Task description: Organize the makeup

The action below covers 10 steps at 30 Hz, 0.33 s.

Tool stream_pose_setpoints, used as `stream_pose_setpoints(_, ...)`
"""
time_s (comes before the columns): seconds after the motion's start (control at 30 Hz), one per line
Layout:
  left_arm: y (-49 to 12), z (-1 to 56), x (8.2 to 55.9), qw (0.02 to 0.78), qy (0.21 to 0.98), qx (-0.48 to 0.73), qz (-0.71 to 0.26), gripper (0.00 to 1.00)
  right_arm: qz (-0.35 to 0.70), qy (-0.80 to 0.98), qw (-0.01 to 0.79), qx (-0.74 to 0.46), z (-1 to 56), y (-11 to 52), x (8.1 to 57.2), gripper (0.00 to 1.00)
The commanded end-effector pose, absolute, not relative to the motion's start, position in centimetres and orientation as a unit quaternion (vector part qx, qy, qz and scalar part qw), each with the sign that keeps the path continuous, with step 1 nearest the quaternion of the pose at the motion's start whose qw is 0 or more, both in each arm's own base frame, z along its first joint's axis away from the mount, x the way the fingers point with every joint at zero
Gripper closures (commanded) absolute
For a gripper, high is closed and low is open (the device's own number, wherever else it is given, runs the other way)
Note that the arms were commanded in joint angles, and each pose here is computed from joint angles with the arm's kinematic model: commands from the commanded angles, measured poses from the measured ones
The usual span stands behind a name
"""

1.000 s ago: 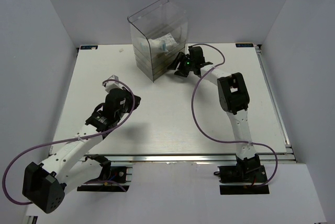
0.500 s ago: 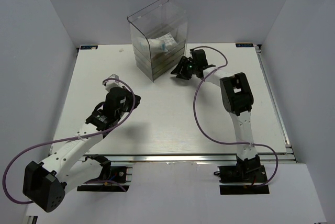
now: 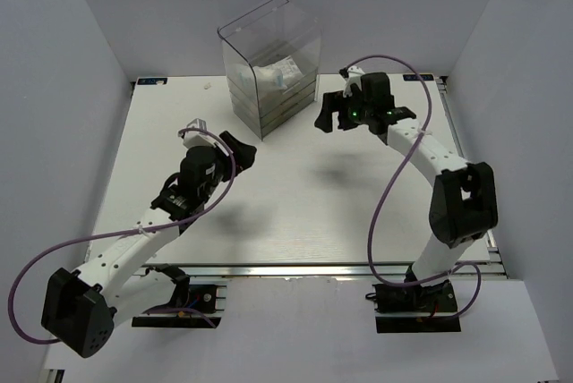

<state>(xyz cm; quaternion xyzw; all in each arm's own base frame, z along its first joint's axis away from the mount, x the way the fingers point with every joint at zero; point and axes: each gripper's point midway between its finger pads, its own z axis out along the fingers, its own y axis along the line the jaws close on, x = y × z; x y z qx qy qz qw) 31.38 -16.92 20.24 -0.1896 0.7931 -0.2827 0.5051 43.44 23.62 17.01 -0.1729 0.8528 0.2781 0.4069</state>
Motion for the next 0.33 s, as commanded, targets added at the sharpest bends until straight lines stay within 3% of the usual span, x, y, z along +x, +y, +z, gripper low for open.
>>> stream_pose_setpoints(0.0, -17.5, 22.5, 32.5, 0.54, 0.769, -0.165, -0.299, 0.03, 0.188, 0.863, 0.421, -0.206, 19.3, 20.2, 42.9, 0.1)
stream_pose_setpoints(0.3, -19.6, 23.7, 33.5, 0.546, 0.769, -0.101, -0.318, 0.02, 0.144, 0.835, 0.494, -0.194, 26.6, 16.7, 41.8, 0.1)
